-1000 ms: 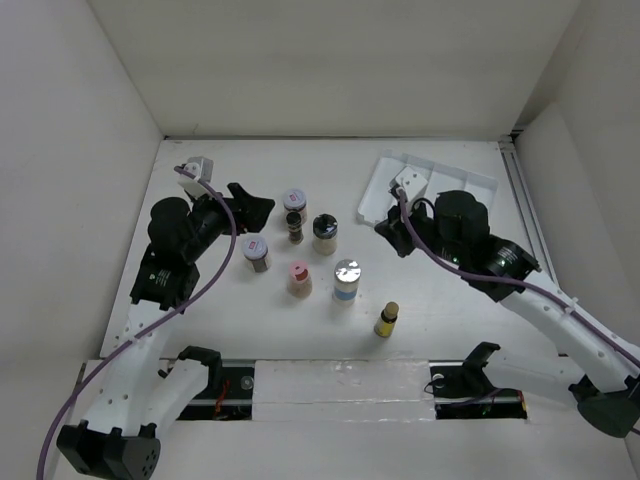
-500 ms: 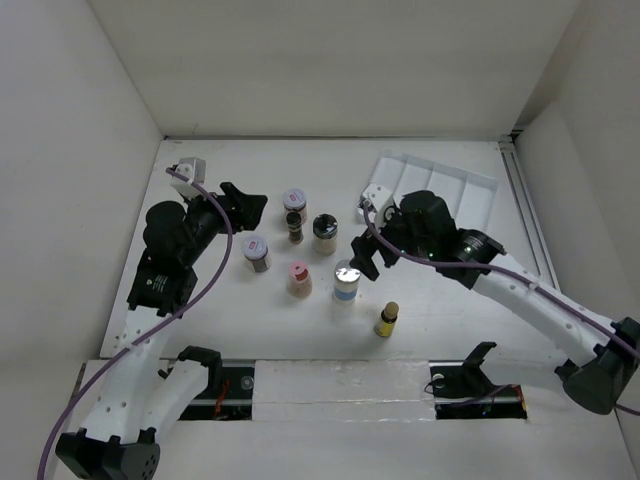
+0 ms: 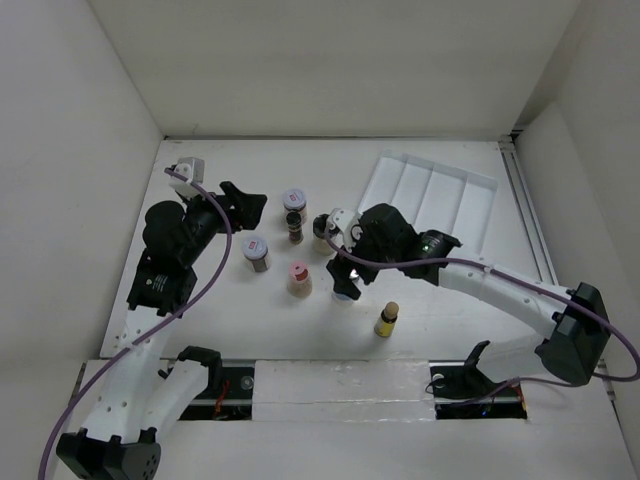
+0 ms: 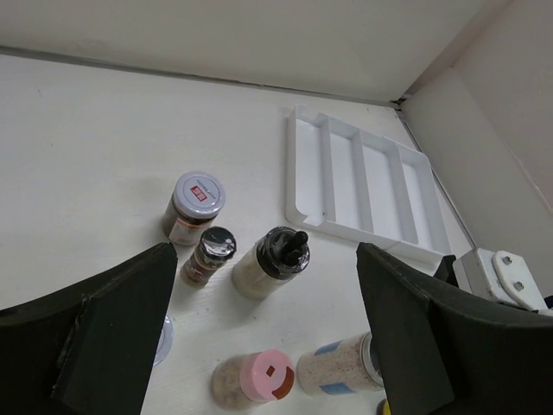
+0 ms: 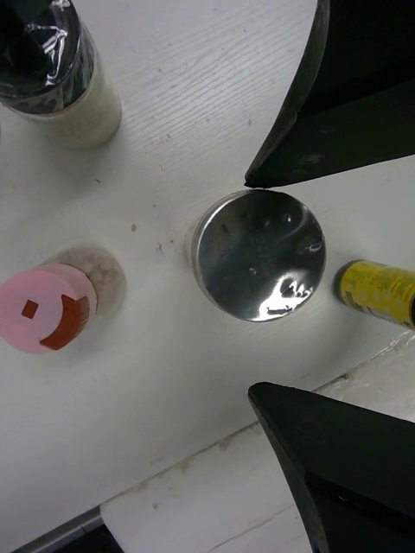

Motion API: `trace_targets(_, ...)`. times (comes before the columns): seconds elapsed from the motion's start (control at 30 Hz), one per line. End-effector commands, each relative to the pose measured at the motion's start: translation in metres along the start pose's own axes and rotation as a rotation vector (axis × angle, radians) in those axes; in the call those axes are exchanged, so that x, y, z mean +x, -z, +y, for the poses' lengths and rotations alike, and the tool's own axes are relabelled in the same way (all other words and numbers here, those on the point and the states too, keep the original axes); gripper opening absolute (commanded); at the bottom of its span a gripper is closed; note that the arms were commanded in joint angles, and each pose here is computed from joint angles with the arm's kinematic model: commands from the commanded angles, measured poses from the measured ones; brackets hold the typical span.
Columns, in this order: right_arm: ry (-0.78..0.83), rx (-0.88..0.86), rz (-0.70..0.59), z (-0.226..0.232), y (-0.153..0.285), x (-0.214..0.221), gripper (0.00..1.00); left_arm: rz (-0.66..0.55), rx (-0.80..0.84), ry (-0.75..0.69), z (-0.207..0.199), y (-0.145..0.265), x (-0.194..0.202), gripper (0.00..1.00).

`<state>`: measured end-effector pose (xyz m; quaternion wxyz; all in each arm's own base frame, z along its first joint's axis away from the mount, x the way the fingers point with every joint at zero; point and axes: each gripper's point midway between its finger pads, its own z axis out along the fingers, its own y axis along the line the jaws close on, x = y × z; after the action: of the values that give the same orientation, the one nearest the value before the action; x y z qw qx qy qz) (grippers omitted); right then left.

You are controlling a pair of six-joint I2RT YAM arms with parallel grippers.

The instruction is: Organize the condiment bottles

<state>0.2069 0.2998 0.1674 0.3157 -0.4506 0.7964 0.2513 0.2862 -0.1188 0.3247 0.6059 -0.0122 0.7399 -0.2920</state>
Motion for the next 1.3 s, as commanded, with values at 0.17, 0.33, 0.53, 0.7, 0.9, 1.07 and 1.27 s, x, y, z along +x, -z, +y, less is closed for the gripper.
trace_targets(0.17,-0.027,0.177,-0.034,-0.031,-0.011,0.002,0.88,-0.022,0.042,-0.012,-0.005,-0.002,-0.002,0.81)
trace_targets(0.33,-0.042,0.213,-0.006,-0.039,-0.017,0.009,0.6,-0.03,0.046,-0.014,-0.006,0.001,-0.004,0.81)
trace_targets(0.53,-0.029,0.376,-0.414,-0.053,0.064,-0.101,0.47,-0.013,0.058,-0.012,-0.008,-0.002,-0.001,0.81)
trace_targets(0.7,-0.08,0.565,-0.64,-0.123,0.131,-0.162,0.47,-0.009,0.066,-0.012,-0.008,-0.004,0.0,0.81)
trace_targets(0.9,-0.151,0.724,-0.605,-0.26,0.128,-0.175,0.47,-0.015,0.08,-0.016,-0.013,-0.001,-0.001,0.81)
trace_targets(1.07,-0.191,0.676,-0.574,-0.338,0.103,-0.173,0.47,-0.015,0.08,-0.016,-0.013,-0.001,-0.001,0.81)
trace_targets(1.27,-0.25,0.7,-0.491,-0.381,0.075,-0.151,0.47,-0.007,0.076,-0.014,-0.011,-0.003,0.001,0.81)
